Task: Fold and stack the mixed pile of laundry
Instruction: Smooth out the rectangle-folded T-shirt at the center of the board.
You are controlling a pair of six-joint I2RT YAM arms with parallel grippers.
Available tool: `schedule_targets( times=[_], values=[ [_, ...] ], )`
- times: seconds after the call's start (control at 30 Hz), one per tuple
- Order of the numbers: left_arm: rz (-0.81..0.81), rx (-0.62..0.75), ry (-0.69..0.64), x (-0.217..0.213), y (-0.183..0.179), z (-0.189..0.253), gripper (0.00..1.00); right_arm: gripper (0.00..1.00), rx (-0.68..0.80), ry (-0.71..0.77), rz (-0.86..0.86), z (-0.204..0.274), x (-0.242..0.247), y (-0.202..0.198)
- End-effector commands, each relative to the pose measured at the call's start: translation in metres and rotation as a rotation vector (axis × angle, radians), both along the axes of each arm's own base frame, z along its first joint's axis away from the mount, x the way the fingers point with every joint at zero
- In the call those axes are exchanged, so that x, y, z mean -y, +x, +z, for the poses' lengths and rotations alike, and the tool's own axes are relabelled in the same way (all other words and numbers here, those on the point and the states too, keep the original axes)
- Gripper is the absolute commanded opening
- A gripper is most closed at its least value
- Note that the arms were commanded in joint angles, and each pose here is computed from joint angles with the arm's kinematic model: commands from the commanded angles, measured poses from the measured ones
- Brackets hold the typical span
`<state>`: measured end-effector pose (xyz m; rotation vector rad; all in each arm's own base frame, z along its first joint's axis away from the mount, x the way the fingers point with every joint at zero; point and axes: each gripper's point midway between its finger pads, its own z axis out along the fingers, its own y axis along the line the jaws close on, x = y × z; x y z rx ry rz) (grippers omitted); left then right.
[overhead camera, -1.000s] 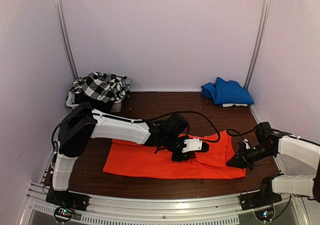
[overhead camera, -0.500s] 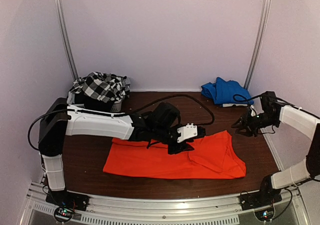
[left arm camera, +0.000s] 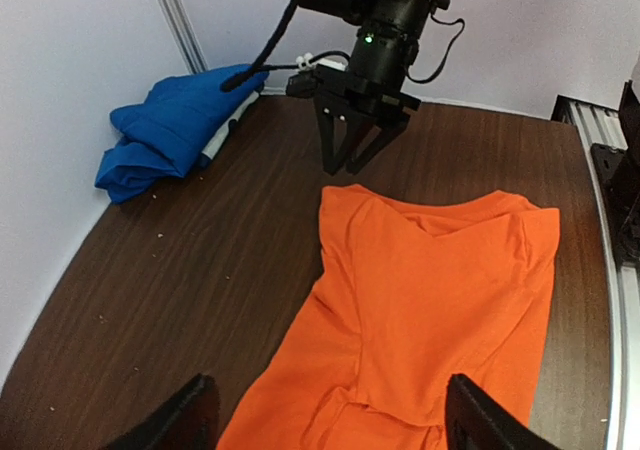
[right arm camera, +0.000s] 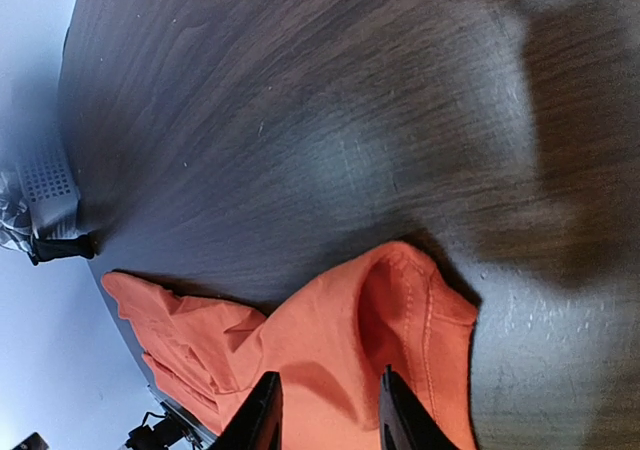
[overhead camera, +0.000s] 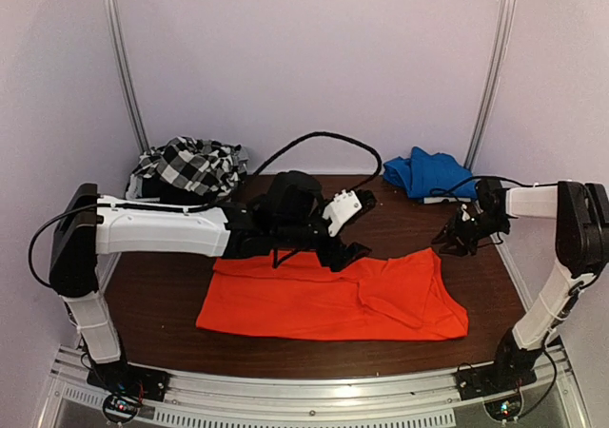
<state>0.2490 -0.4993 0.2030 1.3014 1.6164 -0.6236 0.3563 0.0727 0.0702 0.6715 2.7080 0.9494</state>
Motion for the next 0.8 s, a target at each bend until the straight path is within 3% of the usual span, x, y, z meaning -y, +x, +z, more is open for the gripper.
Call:
schedule_targets(
  times=[0.0,0.07,0.27,0.47,0.77],
  values=[
    [0.132,-0.034,-0.146,-0.017,0.029,0.039,0.89,0.32,0.044,0.014,0.015,0.000,0.000,0.018],
    [0.162,-0.046,-0.175,-0.023,0.034,0.043,0.97,0.31,0.041,0.031,0.015,-0.006,-0.002,0.021],
    [0.335,-0.087,-0.177,-0.044,0.061,0.043,0.98,0.29,0.004,0.055,0.007,-0.027,-0.005,0.026],
    [0.439,-0.115,-0.136,-0.063,0.082,0.032,0.98,0.00,0.041,0.045,-0.004,-0.016,-0.001,0.027],
    [0.544,-0.249,-0.081,-0.094,0.094,-0.010,0.97,0.00,0.105,-0.033,-0.134,-0.004,0.044,0.006]
  ],
)
